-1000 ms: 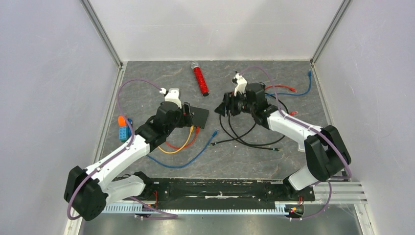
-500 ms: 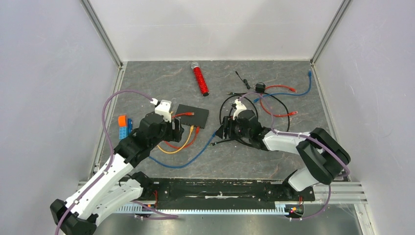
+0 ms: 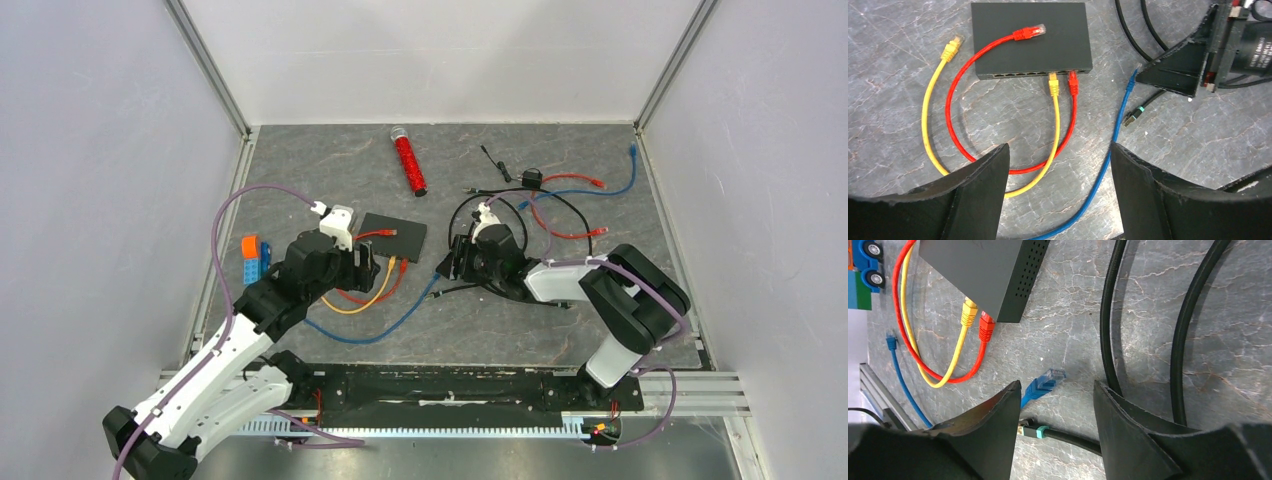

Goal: Insert the plug into the switch port
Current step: Insert the connector into the switch port, then pick up the connector from the center of the board.

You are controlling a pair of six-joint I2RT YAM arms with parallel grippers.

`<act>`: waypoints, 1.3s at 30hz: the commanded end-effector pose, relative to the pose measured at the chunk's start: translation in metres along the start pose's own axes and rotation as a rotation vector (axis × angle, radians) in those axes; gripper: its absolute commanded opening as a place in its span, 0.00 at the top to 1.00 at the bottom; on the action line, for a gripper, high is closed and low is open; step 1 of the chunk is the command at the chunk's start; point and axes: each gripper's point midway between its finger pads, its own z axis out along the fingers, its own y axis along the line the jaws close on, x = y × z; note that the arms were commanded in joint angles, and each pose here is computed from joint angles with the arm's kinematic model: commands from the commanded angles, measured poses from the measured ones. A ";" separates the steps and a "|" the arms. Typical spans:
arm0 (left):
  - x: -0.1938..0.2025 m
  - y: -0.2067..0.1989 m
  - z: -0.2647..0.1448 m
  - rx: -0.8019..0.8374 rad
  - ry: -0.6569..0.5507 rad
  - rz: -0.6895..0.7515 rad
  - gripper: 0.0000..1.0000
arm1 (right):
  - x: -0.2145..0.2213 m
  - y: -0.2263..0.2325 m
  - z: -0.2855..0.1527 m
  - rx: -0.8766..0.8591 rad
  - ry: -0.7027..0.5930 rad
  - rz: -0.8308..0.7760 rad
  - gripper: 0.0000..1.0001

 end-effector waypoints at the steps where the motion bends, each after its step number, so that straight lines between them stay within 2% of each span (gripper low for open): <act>1: -0.004 -0.012 0.001 0.074 -0.020 0.019 0.22 | -0.013 0.022 0.010 -0.092 -0.044 0.053 0.45; 4: -0.003 -0.018 0.002 0.102 -0.021 0.006 0.22 | -0.010 0.024 0.013 -0.112 -0.043 0.078 0.53; 7: 0.006 -0.028 0.011 0.157 0.001 -0.027 0.23 | -0.013 0.027 0.011 -0.132 -0.063 0.107 0.66; 11: 0.021 -0.041 0.034 0.208 0.032 -0.077 0.31 | -0.020 0.034 0.005 -0.142 -0.092 0.215 0.86; 13: 0.025 -0.041 0.048 0.190 0.020 -0.090 0.34 | -0.021 0.036 -0.001 -0.146 -0.099 0.295 0.91; 15: 0.028 -0.044 0.061 0.177 0.026 -0.113 0.34 | -0.023 0.038 -0.004 -0.149 -0.102 0.350 0.93; 18: 0.029 -0.061 0.071 0.210 0.028 -0.098 0.41 | -0.022 0.038 -0.007 -0.132 -0.092 0.397 0.94; 20: 0.025 -0.067 0.074 0.180 -0.020 -0.044 0.42 | -0.023 0.041 -0.009 -0.139 -0.090 0.432 0.94; 24: 0.024 -0.089 0.081 0.234 -0.103 0.051 0.42 | -0.023 0.050 -0.016 -0.194 -0.087 0.494 0.95; 28: 0.032 -0.107 0.092 0.274 -0.092 0.111 0.42 | -0.026 0.054 -0.022 -0.213 -0.099 0.511 0.95; 39: 0.052 -0.111 0.123 0.246 -0.035 0.170 0.44 | -0.026 0.054 -0.036 -0.264 -0.138 0.548 0.96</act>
